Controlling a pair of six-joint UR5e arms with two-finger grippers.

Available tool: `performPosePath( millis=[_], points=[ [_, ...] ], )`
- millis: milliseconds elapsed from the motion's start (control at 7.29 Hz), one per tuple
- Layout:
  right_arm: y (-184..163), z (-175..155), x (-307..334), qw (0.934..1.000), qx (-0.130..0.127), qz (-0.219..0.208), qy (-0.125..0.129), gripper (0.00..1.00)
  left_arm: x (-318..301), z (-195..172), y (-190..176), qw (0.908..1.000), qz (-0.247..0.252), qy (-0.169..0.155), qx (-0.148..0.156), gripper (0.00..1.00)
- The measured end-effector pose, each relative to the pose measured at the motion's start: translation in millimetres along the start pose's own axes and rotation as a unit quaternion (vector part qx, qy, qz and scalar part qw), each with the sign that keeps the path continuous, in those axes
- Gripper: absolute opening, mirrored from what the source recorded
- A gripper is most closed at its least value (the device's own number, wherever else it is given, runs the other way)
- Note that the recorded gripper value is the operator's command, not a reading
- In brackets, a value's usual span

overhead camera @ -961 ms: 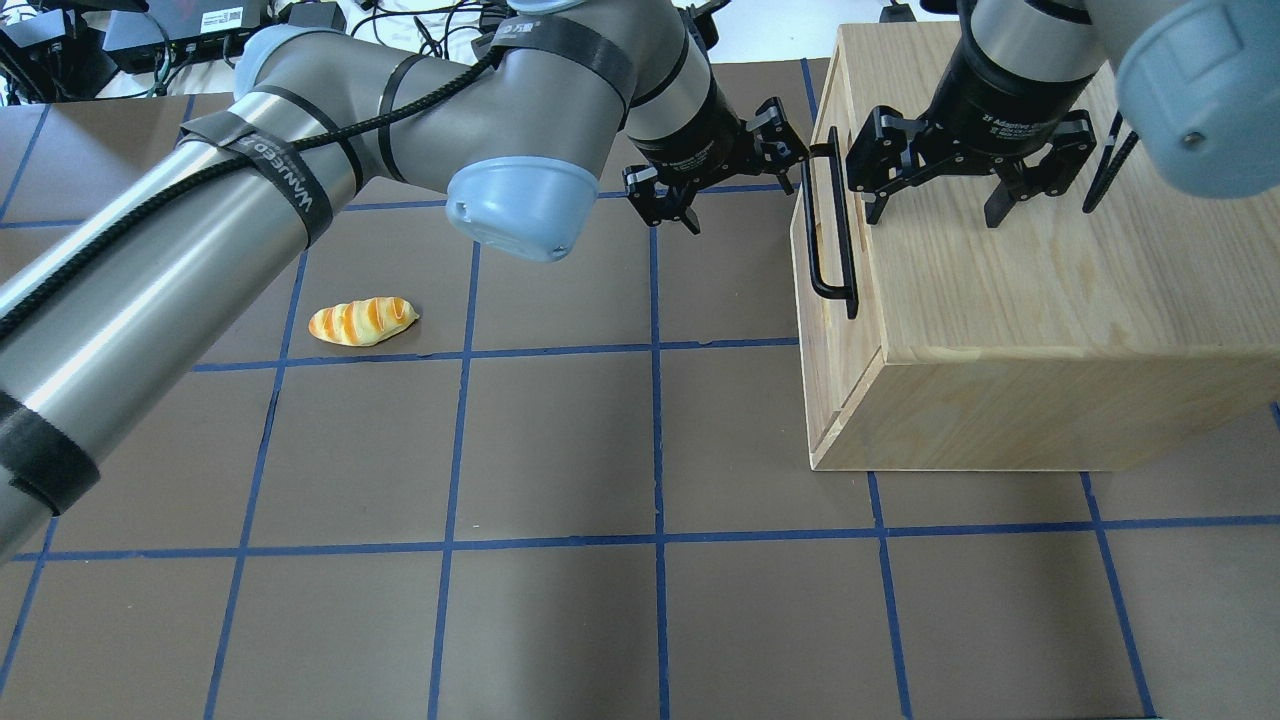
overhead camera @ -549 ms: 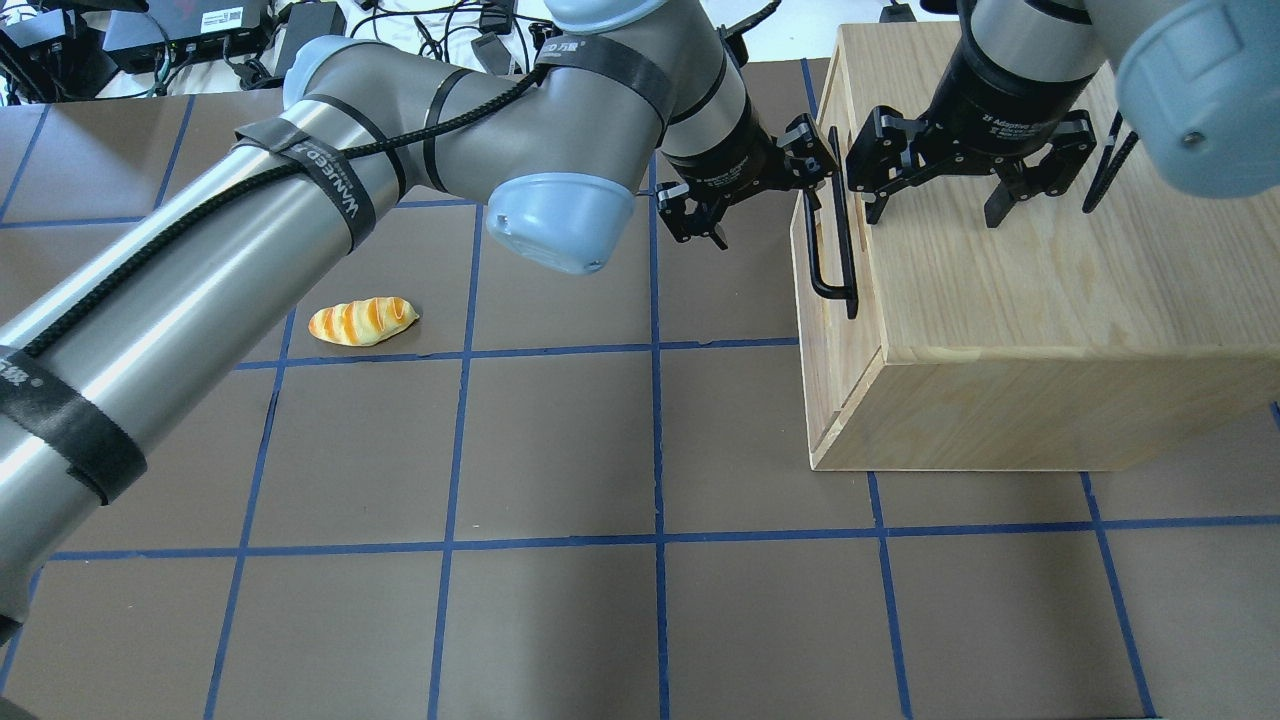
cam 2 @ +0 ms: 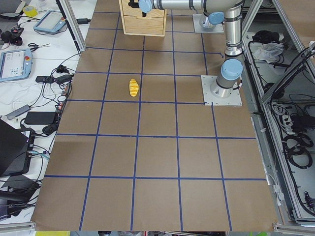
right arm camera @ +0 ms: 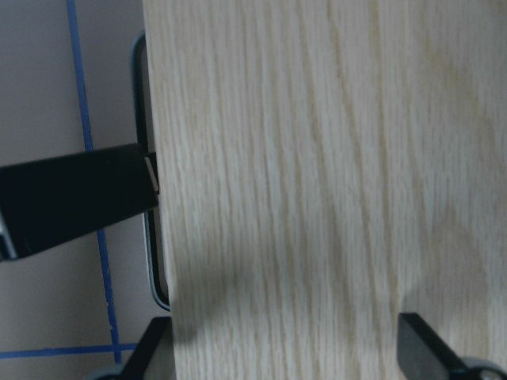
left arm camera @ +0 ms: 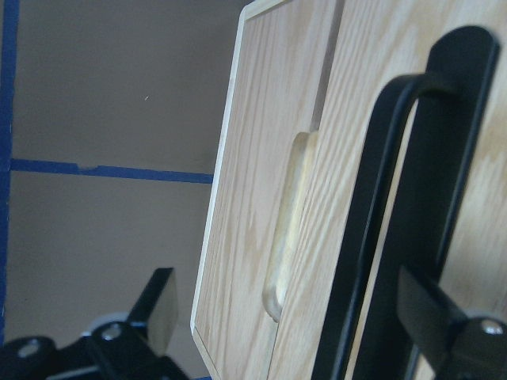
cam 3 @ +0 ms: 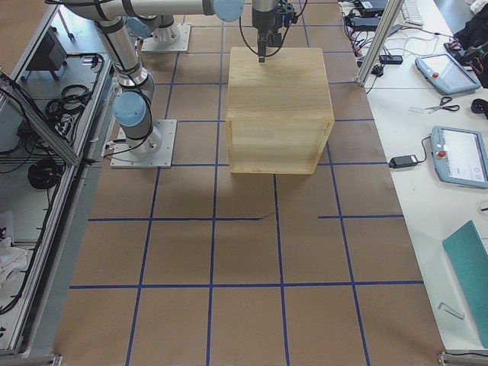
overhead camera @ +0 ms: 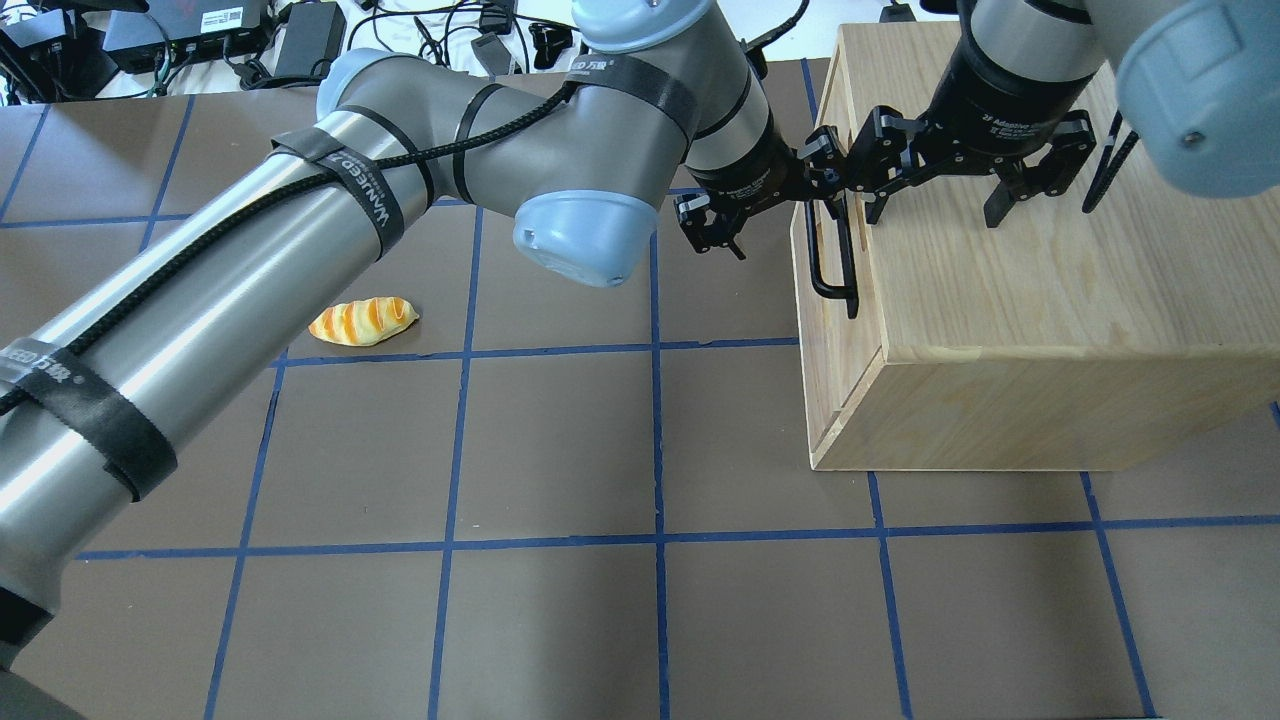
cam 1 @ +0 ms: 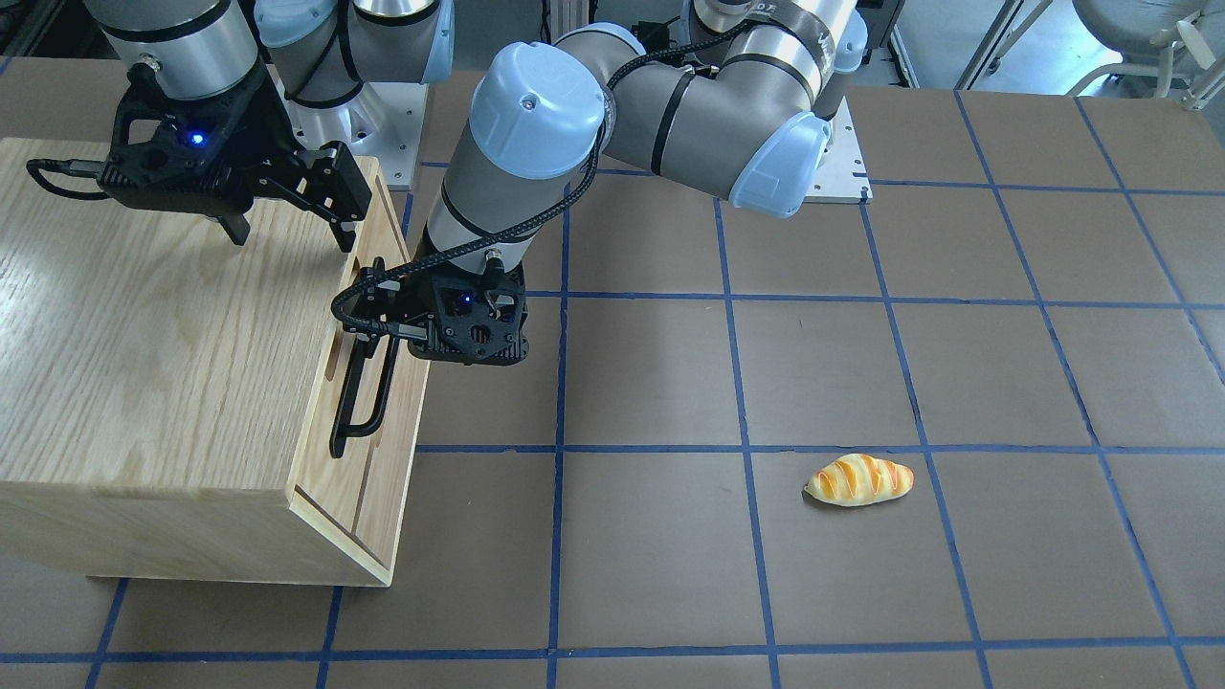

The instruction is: Open upper drawer

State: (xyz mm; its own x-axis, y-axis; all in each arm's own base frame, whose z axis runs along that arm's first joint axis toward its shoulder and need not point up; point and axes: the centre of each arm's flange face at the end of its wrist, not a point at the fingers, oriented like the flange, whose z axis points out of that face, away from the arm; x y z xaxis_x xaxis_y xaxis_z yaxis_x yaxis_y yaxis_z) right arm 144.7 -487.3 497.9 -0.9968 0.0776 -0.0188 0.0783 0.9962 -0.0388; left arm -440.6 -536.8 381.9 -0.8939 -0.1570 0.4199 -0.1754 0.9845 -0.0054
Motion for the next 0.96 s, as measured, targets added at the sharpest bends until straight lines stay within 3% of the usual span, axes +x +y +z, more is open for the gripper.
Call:
performPosePath(
  millis=[961],
  points=[
    [0.0,0.0,0.0,1.0000,0.000,0.000,0.000,1.00,-2.2,11.1,-2.2,0.9999,-0.009,-0.005,-0.006,1.00]
  ],
)
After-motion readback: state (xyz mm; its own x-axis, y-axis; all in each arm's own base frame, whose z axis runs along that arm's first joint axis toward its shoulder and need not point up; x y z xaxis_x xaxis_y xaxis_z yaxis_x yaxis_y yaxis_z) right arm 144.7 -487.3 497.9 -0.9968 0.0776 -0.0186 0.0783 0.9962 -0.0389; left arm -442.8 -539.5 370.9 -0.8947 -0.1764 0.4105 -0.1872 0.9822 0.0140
